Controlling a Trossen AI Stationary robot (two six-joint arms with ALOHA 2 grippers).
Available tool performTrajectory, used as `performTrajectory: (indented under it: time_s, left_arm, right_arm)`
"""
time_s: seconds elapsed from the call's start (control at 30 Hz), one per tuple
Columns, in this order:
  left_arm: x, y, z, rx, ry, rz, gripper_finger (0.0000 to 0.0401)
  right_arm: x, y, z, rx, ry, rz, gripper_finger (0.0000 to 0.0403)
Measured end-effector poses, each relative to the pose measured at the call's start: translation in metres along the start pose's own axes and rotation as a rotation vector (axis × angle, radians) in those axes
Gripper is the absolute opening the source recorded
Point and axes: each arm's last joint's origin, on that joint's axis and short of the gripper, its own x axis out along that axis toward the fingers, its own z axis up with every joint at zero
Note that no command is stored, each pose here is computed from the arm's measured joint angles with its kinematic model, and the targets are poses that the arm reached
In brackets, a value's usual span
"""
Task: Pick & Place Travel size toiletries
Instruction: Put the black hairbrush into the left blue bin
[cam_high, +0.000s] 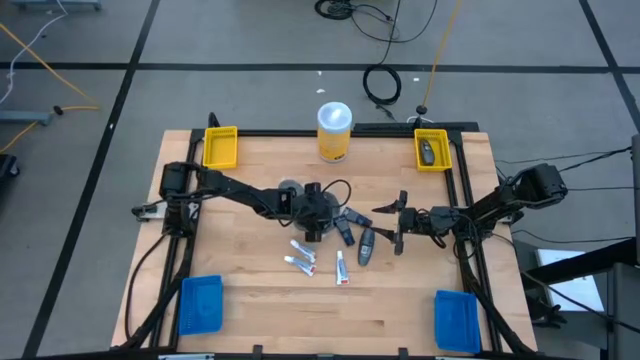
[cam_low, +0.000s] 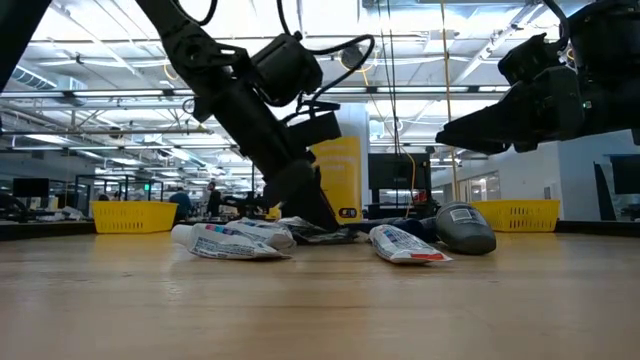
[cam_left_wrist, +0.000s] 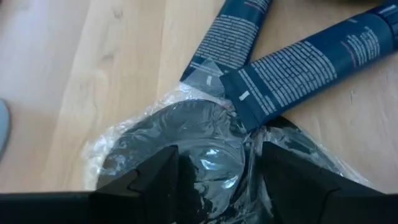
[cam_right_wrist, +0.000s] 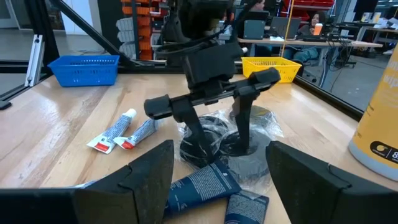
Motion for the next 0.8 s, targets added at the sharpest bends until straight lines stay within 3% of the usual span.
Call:
performTrajectory:
  time_s: [0.17,0.5,0.67,0.8]
  left_arm:
    - [0.001,0.006,-0.003,-0.053,0.013,-0.038,0.017]
    - [-0.008,0.012,0.001,-0.065,0.007,-0.009,0.0011]
    - [-0.038,0.011,0.02,-0.052,-0.063,0.084,0.0014]
    - [-0.072,0.006,0.038,-0.052,-0.155,0.092,0.0003]
  right_arm:
    - [0.0,0.0,0.0,0.0,0.0,0.0,0.0249]
    - [0.0,0.0,0.0,0.0,0.0,0.0,0.0249]
    - [0.0,0.0,0.0,0.001,0.001,0.0,0.0249]
    - [0.0,0.0,0.0,0.0,0.002,0.0,0.0249]
